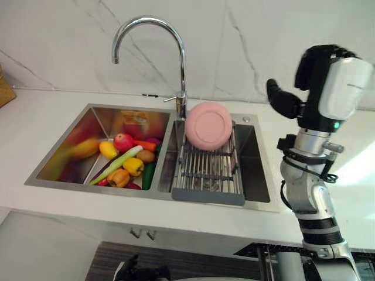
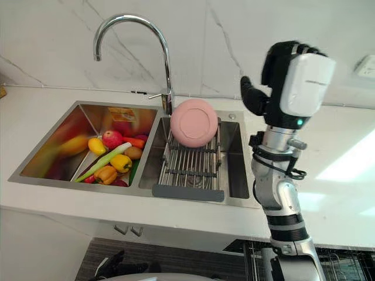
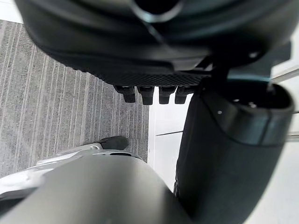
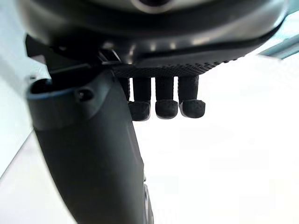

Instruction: Walk over to the sink, pick up the cup, carry it to the dishwasher, place the cup inside the dishwasher, then close the dishwasher door

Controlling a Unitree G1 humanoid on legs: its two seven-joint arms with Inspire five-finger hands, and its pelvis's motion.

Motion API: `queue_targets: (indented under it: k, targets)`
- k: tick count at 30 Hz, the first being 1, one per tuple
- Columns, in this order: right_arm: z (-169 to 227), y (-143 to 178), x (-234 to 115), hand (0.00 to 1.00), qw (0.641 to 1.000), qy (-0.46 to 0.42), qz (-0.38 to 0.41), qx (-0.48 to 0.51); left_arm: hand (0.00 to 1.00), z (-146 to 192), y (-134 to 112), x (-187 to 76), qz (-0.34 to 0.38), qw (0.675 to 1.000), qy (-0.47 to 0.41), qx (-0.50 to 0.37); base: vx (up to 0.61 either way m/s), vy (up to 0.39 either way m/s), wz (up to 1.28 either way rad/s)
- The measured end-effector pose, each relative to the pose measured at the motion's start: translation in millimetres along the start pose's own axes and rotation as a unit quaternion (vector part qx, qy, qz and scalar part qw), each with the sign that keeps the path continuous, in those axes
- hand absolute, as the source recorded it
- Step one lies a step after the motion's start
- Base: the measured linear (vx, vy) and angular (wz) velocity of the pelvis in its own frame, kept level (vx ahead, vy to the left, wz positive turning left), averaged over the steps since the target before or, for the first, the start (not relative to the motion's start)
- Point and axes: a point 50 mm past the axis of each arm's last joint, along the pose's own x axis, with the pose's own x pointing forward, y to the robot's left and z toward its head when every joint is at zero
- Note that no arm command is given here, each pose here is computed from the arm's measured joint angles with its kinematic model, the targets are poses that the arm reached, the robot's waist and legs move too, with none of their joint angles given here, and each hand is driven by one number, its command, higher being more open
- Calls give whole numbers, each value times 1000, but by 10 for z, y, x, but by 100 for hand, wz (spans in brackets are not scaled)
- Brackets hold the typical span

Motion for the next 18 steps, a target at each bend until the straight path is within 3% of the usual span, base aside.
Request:
queue_targets:
  k: [4,5,13,16,18]
  targets:
    - [-48,-143,33,0,999,19,-43,13,100,-47,11,-17,4,1000,3,2,-9,-1,0]
    - [-53,-157,36,100,998,23,-48,17,100,-55,13,-20,4,1000,4,2,0,0,0]
    - [-124,-320,122,100,994,47,-91,49,100,-88,34,-31,12,1000,8,8,0,0,0]
    - [-100,-275,118,100,996,39,-48,62,100,-90,34,-32,13,1000,8,8,-12,-3,0]
    - [-40,-165,72,100,996,29,28,74,100,-96,39,-34,13,1000,9,9,0,0,0]
